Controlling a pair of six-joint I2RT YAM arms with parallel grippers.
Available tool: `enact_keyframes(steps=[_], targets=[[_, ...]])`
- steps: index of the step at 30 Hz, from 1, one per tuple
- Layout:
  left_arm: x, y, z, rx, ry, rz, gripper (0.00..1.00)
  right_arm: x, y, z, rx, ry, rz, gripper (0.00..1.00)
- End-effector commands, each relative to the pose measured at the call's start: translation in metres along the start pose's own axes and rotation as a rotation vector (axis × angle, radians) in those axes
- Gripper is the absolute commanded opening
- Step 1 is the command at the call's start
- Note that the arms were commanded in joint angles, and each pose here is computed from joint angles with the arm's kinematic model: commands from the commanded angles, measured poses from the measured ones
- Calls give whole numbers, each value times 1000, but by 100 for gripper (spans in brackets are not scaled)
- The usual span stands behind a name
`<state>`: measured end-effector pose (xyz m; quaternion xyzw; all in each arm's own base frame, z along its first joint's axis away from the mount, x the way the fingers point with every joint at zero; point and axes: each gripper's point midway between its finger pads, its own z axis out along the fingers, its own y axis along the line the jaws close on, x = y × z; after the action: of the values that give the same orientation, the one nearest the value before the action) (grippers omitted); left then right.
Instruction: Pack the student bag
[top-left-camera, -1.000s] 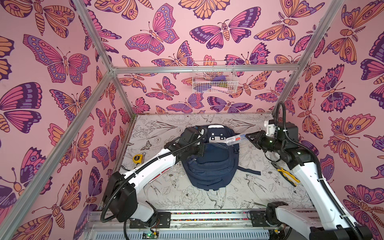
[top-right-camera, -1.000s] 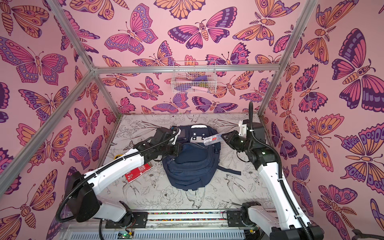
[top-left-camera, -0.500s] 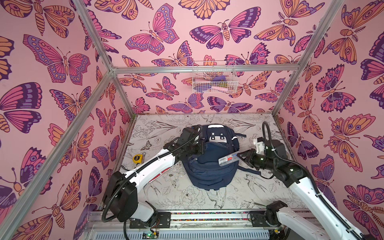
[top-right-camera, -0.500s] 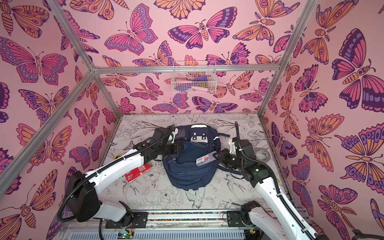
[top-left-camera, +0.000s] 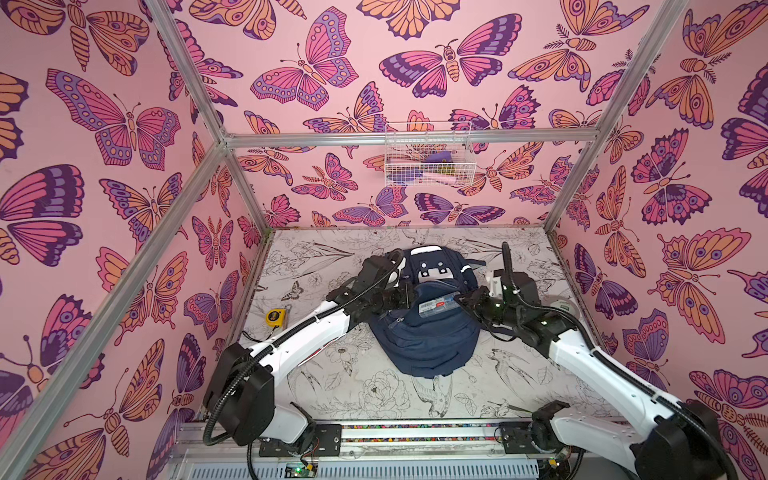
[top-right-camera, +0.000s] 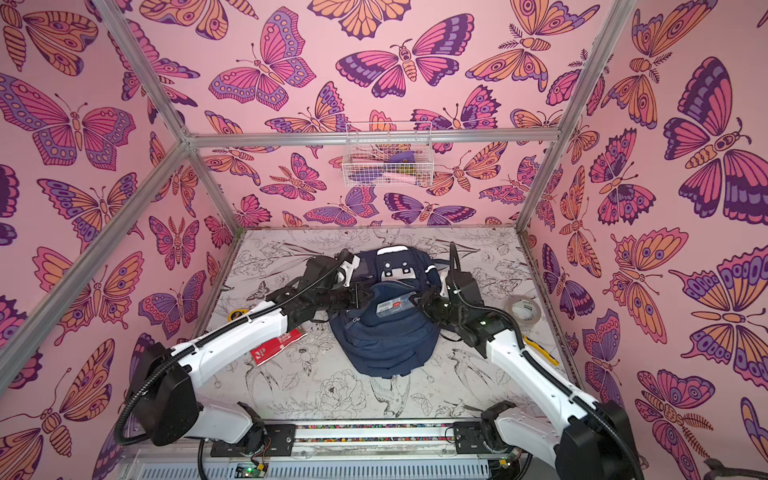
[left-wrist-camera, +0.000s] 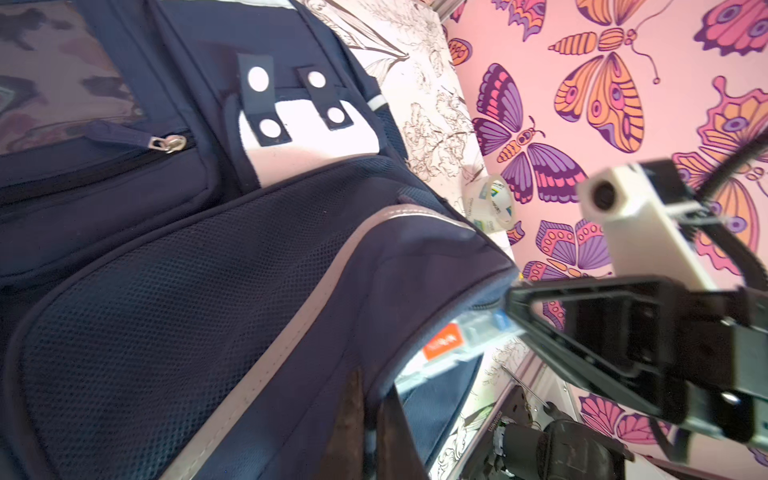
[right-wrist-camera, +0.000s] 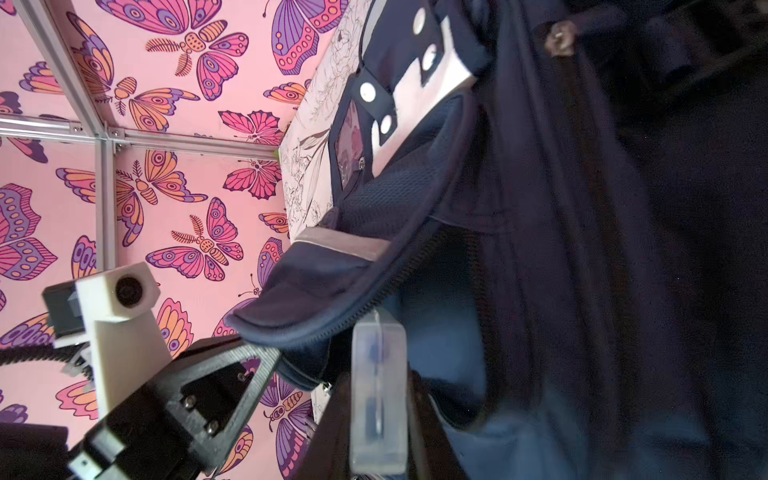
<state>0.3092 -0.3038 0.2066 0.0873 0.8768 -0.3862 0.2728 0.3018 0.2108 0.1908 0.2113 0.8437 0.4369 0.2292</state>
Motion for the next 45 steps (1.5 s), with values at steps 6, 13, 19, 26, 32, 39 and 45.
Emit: enact_keyframes(steps=[6, 13, 19, 26, 32, 39, 45], targets=[[-19, -34, -16, 171, -56, 95, 0, 11, 32, 51, -74, 58, -58, 0], [-9, -5, -15, 128, -37, 43, 0, 6, 6, 54, 55, 37, -97, 46], [-7, 13, -23, 97, -48, 4, 0, -10, -7, 20, 146, -36, -150, 67], [3, 44, -34, -48, -29, 36, 0, -8, -10, -22, 209, -55, -237, 66], [-1, 63, -34, -166, -24, 79, 0, 1, -3, -34, 179, -20, -307, 65], [-15, 66, -35, -223, -31, 143, 0, 15, 9, -9, 106, 91, -318, 60], [-23, 74, -41, -293, -48, 190, 0, 22, 39, 10, 25, 149, -353, 62]])
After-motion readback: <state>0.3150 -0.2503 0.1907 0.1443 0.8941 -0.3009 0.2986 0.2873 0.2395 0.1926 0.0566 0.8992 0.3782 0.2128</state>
